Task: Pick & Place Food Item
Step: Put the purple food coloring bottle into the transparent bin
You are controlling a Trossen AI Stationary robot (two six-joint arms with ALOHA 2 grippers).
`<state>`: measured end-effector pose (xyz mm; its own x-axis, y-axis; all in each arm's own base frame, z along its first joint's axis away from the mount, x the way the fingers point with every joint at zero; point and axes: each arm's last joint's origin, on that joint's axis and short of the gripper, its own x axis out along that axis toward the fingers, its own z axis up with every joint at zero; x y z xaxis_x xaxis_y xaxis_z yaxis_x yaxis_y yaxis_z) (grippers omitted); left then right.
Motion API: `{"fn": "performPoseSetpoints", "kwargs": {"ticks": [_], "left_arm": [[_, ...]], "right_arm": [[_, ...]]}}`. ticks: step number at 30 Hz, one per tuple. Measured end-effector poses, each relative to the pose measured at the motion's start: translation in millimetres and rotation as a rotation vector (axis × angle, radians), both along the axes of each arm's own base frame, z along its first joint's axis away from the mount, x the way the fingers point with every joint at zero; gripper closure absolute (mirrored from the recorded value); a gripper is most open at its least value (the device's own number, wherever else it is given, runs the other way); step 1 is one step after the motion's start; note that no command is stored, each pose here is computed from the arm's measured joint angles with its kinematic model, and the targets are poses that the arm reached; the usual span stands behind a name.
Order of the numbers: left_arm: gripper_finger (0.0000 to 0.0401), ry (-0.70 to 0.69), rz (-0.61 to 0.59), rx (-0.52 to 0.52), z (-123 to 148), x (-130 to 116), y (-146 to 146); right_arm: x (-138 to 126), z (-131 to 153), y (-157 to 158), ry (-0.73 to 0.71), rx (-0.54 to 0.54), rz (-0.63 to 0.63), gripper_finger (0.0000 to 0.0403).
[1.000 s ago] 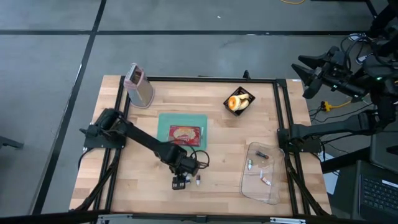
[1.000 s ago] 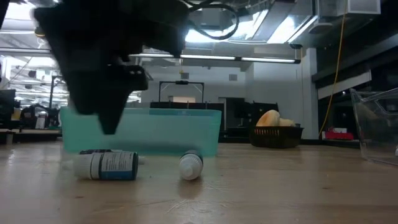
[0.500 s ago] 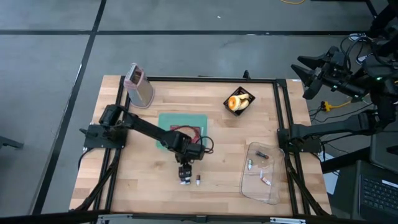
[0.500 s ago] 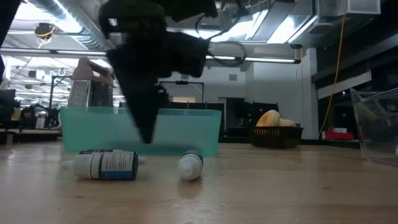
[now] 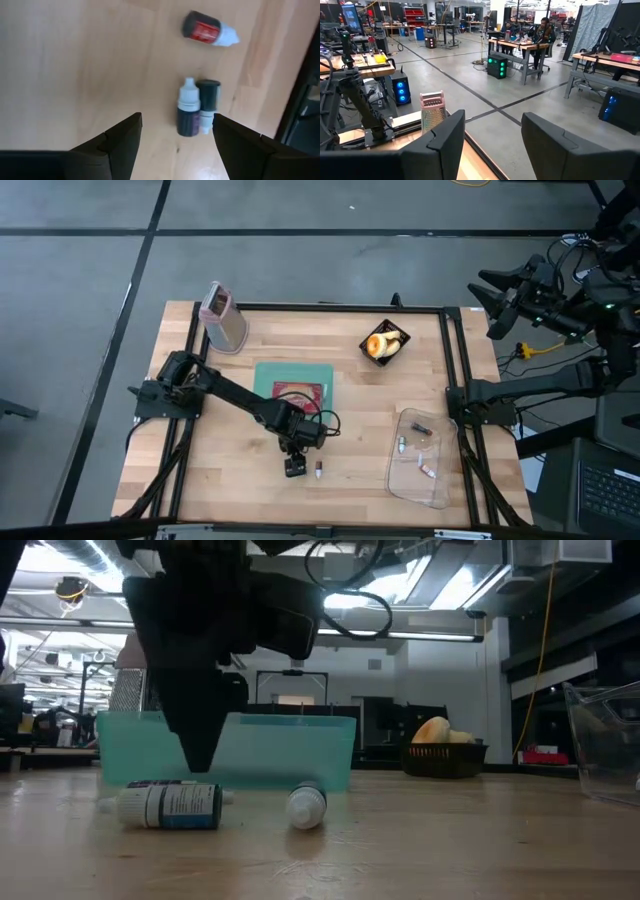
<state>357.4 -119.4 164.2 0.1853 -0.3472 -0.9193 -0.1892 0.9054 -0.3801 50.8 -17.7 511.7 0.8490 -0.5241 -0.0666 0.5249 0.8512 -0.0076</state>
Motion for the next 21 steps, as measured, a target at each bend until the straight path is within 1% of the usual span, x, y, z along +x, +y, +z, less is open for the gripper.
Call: {"fn": "performPoseSetpoints", "kwargs": {"ticks": [5,11,19,21], "left_arm": [[0.0162,0.052,0.034,0.016,-13,-3,1],[0.0162,0.032,0.037,-0.034,-18,2,-7],[0.0162,0.028,0.062,0.012,-21,2,-9],[0.0162,0.035,0.066,0.007,-23,2,-9]], "right_arm": [[0,0,0,-0.001,0.002,0.000,0.0209],[0,0,0,-0.003,0.004,-0.001,0.0209],[0,0,0,-0.006,0.010,-0.001,0.0209],[1,0,0,-0.004,0.010,-0.001,0.0209]]}}
